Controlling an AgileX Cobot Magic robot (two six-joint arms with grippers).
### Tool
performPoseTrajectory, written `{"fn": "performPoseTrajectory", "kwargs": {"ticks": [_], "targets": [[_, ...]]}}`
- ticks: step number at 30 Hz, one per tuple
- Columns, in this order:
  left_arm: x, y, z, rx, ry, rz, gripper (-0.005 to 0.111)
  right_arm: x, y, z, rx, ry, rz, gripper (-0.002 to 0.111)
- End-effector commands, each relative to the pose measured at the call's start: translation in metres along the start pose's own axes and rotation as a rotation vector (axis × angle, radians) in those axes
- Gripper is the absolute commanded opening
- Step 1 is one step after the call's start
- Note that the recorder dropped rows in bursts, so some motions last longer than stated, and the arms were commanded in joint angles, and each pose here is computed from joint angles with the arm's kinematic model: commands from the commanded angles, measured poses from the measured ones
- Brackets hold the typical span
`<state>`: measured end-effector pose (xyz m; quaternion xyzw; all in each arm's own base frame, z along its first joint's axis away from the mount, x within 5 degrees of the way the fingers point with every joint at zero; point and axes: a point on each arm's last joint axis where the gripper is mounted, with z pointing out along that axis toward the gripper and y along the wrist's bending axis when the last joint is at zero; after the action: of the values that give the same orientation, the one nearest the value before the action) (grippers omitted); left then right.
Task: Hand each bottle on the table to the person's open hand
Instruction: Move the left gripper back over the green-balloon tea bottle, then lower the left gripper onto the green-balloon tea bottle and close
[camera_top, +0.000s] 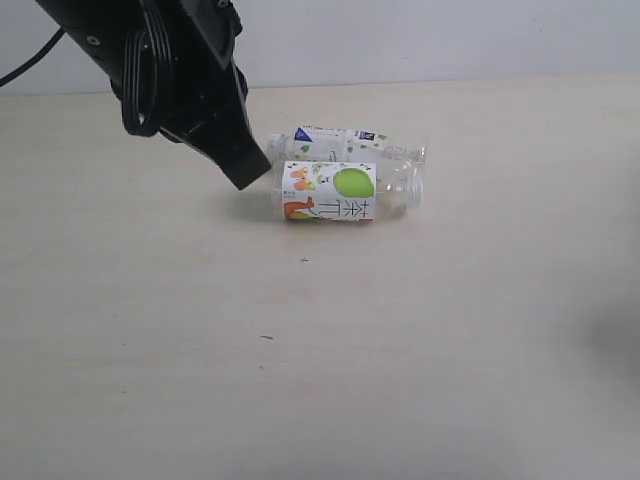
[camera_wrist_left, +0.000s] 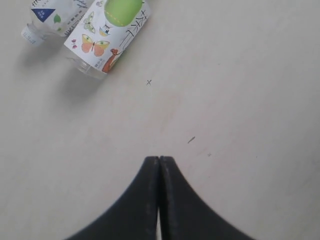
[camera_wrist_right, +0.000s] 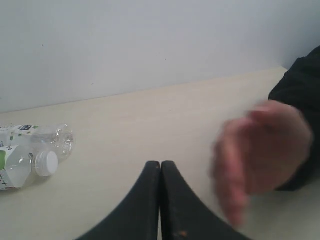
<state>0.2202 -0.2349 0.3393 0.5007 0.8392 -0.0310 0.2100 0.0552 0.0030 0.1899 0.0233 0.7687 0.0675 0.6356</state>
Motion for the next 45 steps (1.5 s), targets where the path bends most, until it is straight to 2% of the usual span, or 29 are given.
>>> {"fn": "performPoseTrajectory", "kwargs": {"ticks": [1, 13, 16, 20, 24, 29, 32, 33, 34, 35, 37, 40, 41, 44, 45], "targets": [[0.0, 0.0, 0.0, -0.005, 0.0, 0.007, 0.0, 0.0, 0.0, 0.0, 0.004, -0.011, -0.007, 0.0], [0.0, 0.0, 0.001, 0.004, 0.004, 0.003, 0.0, 0.0, 0.0, 0.0, 0.004, -0.011, -0.007, 0.0], [-0.002, -0.001, 0.012, 0.011, 0.028, 0.012, 0.0, 0.0, 0.0, 0.0, 0.004, -0.011, -0.007, 0.0], [-0.012, 0.0, 0.046, 0.016, 0.038, 0.106, 0.0, 0.0, 0.0, 0.0, 0.004, -0.011, -0.007, 0.0], [-0.017, 0.021, 0.085, 0.007, 0.046, 0.136, 0.0, 0.0, 0.0, 0.0, 0.004, -0.011, -0.007, 0.0], [-0.02, 0.049, 0.108, 0.073, 0.064, 0.112, 0.0, 0.0, 0.0, 0.0, 0.004, -0.011, -0.007, 0.0], [-0.026, 0.063, 0.114, 0.159, 0.043, 0.14, 0.0, 0.0, 0.0, 0.0, 0.004, -0.011, -0.007, 0.0], [-0.032, 0.068, 0.112, 0.256, 0.019, 0.209, 0.0, 0.0, 0.0, 0.0, 0.004, -0.011, -0.007, 0.0], [-0.034, 0.069, 0.112, 0.31, 0.019, 0.248, 0.0, 0.0, 0.0, 0.0, 0.004, -0.011, -0.007, 0.0], [-0.045, 0.073, 0.109, 0.348, -0.034, 0.311, 0.0, 0.0, 0.0, 0.0, 0.004, -0.011, -0.007, 0.0], [-0.06, 0.085, 0.11, 0.276, -0.052, 0.338, 0.0, 0.0, 0.0, 0.0, 0.004, -0.011, -0.007, 0.0], [-0.068, 0.096, 0.123, 0.215, -0.027, 0.39, 0.0, 0.0, 0.0, 0.0, 0.004, -0.011, -0.007, 0.0], [-0.069, 0.101, 0.132, 0.188, -0.003, 0.45, 0.0, 0.0, 0.0, 0.0, 0.004, -0.011, -0.007, 0.0], [-0.066, 0.104, 0.15, 0.181, 0.035, 0.552, 0.0, 0.0, 0.0, 0.0, 0.004, -0.011, -0.007, 0.0], [-0.067, 0.104, 0.154, 0.182, 0.021, 0.551, 0.0, 0.0, 0.0, 0.0, 0.004, -0.011, -0.007, 0.0]]}}
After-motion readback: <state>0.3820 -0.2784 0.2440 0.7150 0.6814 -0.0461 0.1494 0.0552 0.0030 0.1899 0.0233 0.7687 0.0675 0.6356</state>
